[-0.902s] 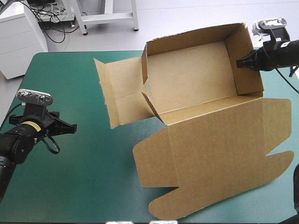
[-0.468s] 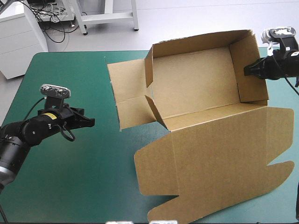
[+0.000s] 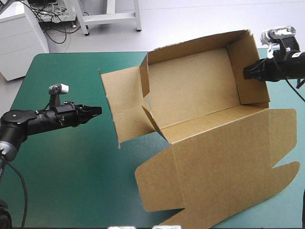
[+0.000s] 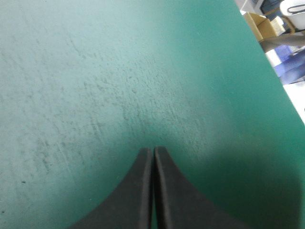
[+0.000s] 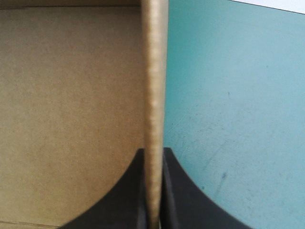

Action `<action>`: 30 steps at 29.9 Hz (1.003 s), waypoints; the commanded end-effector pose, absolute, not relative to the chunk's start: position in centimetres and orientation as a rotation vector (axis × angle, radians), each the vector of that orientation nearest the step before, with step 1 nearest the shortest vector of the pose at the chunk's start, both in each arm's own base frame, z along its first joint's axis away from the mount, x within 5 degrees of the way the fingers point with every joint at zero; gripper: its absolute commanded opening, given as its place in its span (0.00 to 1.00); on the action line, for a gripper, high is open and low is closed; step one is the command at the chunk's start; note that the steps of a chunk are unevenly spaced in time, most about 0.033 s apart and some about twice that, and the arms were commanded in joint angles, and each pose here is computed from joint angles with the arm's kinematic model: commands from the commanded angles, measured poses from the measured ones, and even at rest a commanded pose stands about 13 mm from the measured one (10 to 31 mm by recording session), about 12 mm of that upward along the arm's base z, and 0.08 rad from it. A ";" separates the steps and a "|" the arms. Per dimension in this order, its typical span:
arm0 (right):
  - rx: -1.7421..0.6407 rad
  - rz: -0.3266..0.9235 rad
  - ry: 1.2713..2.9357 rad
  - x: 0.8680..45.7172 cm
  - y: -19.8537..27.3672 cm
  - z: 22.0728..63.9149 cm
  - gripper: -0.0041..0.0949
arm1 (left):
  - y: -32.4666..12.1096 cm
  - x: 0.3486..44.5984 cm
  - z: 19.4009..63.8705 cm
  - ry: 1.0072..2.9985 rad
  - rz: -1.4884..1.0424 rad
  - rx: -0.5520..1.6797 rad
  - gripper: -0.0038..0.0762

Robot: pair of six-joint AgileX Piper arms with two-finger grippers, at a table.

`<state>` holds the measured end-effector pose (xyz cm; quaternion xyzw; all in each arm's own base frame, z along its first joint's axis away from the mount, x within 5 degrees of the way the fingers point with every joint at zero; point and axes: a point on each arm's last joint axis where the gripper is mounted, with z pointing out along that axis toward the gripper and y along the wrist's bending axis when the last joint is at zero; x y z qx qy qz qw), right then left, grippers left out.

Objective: Fold the box

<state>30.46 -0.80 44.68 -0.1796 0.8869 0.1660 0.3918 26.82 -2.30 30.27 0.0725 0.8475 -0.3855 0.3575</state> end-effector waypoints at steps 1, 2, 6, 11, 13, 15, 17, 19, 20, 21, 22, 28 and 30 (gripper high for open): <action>-0.510 0.474 2.154 29.1 1.0 46.8 0.02 | -2.4 27.1 31.6 2.094 -1.144 0.185 0.04; -0.515 0.472 2.145 29.1 1.3 46.9 0.02 | -2.4 27.3 31.3 2.100 -1.161 0.191 0.04; -0.496 0.470 2.121 29.4 2.1 47.1 0.02 | -2.9 27.6 30.8 2.052 -1.341 0.236 0.04; -0.483 0.426 2.126 29.6 2.7 47.0 0.02 | -3.2 28.0 31.0 1.978 -1.456 0.226 0.19; -0.469 0.393 2.131 29.8 2.9 46.9 0.02 | -3.2 27.9 30.9 1.982 -1.450 0.234 0.31; -0.461 0.384 2.127 30.0 3.3 46.8 0.02 | -3.2 27.9 30.9 1.984 -1.449 0.235 0.43; -0.460 0.391 2.123 30.1 3.8 46.6 0.02 | -3.2 27.9 30.9 1.980 -1.451 0.232 0.50; -0.459 0.393 2.112 30.3 4.3 46.4 0.02 | -3.2 27.9 30.9 1.980 -1.451 0.232 0.52; -0.449 0.394 2.103 30.4 4.4 46.5 0.02 | -3.3 27.9 30.9 1.982 -1.452 0.237 0.52; -0.438 0.400 2.103 30.6 4.6 46.3 0.02 | -3.5 27.9 30.9 1.983 -1.456 0.244 0.52; -0.426 0.403 2.098 30.8 4.7 46.3 0.02 | -3.7 27.9 30.9 1.986 -1.460 0.253 0.52; -0.417 0.367 2.104 31.6 5.3 45.8 0.02 | -5.3 27.4 31.1 1.972 -1.466 0.357 0.52; -0.418 0.316 2.126 31.8 5.4 45.4 0.02 | -5.6 27.3 31.3 1.955 -1.466 0.375 0.55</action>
